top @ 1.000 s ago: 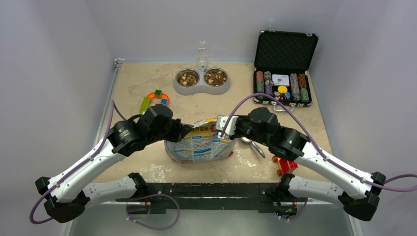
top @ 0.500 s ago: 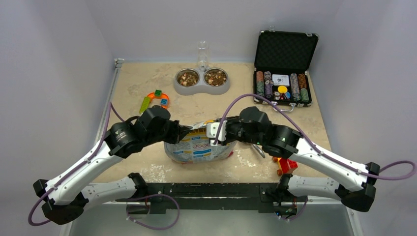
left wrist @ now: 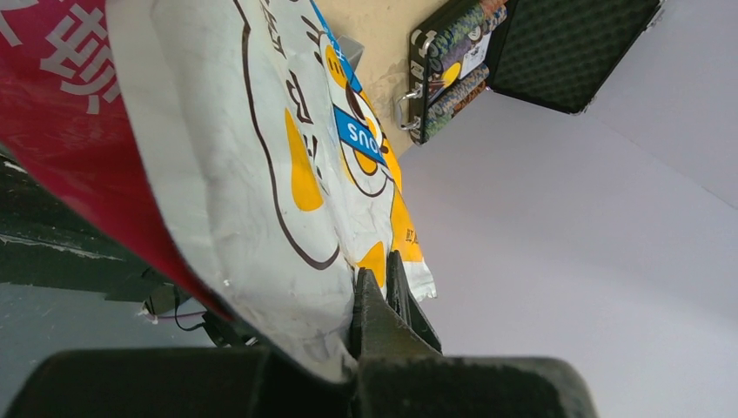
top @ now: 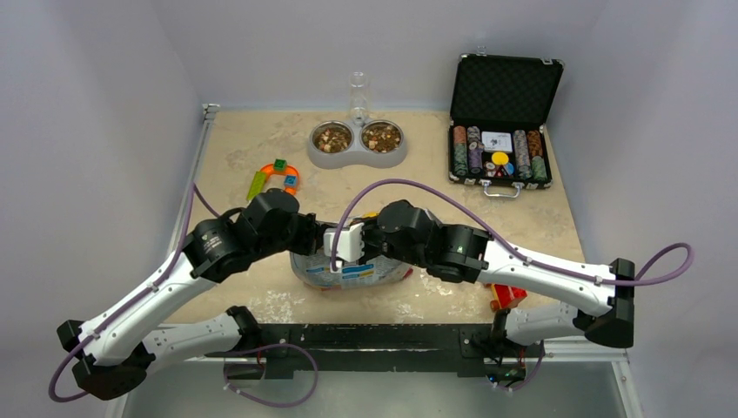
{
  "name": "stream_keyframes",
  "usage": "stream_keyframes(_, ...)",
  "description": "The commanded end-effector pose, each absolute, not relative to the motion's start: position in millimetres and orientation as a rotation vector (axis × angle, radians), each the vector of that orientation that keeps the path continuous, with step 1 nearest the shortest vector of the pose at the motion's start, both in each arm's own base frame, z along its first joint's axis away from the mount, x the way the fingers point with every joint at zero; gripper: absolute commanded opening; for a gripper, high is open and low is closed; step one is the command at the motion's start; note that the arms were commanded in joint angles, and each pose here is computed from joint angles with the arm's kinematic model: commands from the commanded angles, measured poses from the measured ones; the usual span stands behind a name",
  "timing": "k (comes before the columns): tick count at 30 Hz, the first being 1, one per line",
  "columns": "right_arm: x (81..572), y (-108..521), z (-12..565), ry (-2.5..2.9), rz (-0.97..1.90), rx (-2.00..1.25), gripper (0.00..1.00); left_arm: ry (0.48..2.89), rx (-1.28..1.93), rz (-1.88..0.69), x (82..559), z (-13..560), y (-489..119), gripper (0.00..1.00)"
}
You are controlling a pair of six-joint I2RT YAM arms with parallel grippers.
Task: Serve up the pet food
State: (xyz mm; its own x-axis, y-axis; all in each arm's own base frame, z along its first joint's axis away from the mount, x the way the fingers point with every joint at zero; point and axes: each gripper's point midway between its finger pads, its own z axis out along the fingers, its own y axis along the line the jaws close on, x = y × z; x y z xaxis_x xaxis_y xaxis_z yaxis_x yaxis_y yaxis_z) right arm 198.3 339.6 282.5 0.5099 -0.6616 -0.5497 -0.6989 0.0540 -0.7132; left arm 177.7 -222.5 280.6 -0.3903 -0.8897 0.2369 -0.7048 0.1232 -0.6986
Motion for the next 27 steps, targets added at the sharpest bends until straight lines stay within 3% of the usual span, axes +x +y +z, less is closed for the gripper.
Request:
stream_keyframes(1,212.2,327.5,315.0,1.150,-0.046,-1.519,0.00,1.864,-2.004,-1.426,190.9,322.3,-229.8,0.00)
stream_keyframes(4,206.6,329.7,315.1,1.166,0.026,-1.513,0.01,1.862,-2.006,-1.425,190.1,320.8,-228.7,0.00)
stream_keyframes(5,205.6,330.7,315.9,1.168,0.042,-1.503,0.15,1.862,-2.008,-1.425,190.2,320.5,-228.7,0.00)
stream_keyframes(6,203.5,332.6,315.7,1.164,0.058,-1.509,0.21,1.865,-2.007,-1.424,190.0,320.1,-229.1,0.00)
stream_keyframes(9,202.7,337.5,314.8,1.164,0.074,-1.520,0.27,1.865,-2.007,-1.427,190.0,320.6,-229.2,0.00)
stream_keyframes(10,204.4,339.3,314.8,1.168,0.064,-1.526,0.24,1.864,-2.006,-1.429,190.2,321.0,-229.3,0.00)
stream_keyframes(11,204.8,340.9,312.3,1.172,0.057,-1.545,0.04,1.862,-2.005,-1.429,190.4,321.1,-228.9,0.00)
stream_keyframes(12,204.4,341.9,310.9,1.176,0.053,-1.567,0.00,1.860,-2.001,-1.427,190.5,321.2,-228.2,0.00)
stream_keyframes(17,198.2,341.4,318.1,1.137,0.097,-1.554,0.00,1.844,-1.951,-1.307,188.1,322.4,-206.4,0.02)
stream_keyframes(20,194.7,336.0,320.8,1.151,0.133,-1.536,0.00,1.816,-1.946,-1.272,187.3,319.3,-195.5,0.22)
stream_keyframes(22,190.9,332.0,327.3,1.155,0.172,-1.489,0.24,1.806,-1.943,-1.270,186.5,316.4,-191.6,0.37)
stream_keyframes(24,180.3,325.8,329.6,1.154,0.230,-1.485,0.60,1.793,-1.925,-1.266,185.9,315.3,-186.3,0.52)
stream_keyframes(27,172.3,311.1,340.8,1.156,0.270,-1.430,0.76,1.790,-1.884,-1.256,182.3,318.1,-177.1,0.68)
